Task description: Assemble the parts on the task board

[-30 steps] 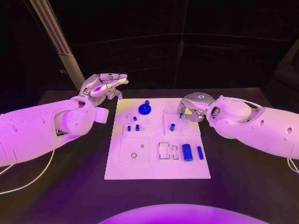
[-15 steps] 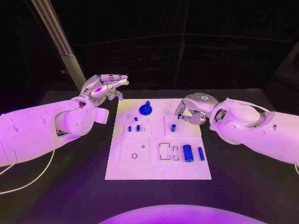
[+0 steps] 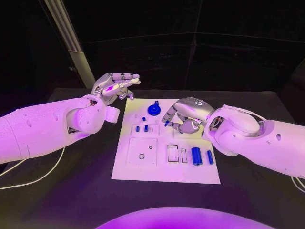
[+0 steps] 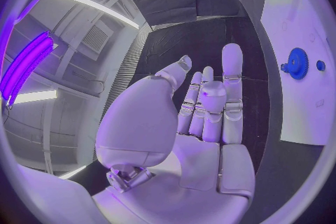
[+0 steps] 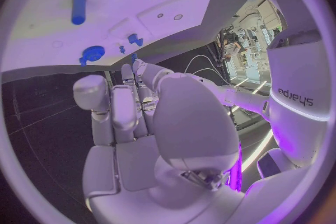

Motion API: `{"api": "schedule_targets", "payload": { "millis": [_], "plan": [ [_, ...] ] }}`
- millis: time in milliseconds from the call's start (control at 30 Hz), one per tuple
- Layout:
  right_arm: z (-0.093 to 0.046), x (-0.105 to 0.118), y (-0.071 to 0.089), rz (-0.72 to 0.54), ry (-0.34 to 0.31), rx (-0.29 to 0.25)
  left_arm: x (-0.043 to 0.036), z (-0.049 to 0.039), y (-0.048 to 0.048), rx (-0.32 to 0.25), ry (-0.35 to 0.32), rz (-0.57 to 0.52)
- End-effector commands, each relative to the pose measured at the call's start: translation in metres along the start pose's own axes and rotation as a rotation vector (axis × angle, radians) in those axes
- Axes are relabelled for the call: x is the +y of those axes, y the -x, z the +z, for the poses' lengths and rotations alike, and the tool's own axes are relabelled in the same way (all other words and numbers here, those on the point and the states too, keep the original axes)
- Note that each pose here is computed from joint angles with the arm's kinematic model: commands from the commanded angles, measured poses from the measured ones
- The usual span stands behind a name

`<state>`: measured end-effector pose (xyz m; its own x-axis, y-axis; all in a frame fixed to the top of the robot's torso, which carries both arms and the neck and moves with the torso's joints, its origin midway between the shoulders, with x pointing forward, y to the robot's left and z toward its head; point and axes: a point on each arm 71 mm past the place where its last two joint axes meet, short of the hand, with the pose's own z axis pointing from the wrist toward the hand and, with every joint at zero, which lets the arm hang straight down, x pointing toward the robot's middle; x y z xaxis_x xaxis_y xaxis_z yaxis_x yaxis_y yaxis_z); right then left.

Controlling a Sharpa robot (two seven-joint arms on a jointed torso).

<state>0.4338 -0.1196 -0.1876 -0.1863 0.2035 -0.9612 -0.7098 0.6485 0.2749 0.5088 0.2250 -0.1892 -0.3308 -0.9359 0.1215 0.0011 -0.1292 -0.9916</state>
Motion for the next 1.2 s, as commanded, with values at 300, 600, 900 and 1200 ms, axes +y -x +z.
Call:
{"api": "schedule_targets", "payload": {
  "millis": [300, 600, 900, 1200],
  "plan": [
    [0.012, 0.017, -0.044, 0.036, 0.05, 0.09, 0.0002, 0.0038, -0.0124, 0.03, 0.001, -0.015],
    [0.024, 0.022, -0.062, 0.014, 0.041, 0.137, 0.0009, 0.0051, -0.0169, 0.039, 0.003, -0.019],
    [0.028, 0.025, -0.07, 0.004, 0.044, 0.152, 0.001, 0.0052, -0.0178, 0.043, 0.006, -0.02],
    [0.03, 0.028, -0.076, -0.007, 0.053, 0.156, 0.0011, 0.0052, -0.0173, 0.042, 0.007, -0.02]
  ]
}}
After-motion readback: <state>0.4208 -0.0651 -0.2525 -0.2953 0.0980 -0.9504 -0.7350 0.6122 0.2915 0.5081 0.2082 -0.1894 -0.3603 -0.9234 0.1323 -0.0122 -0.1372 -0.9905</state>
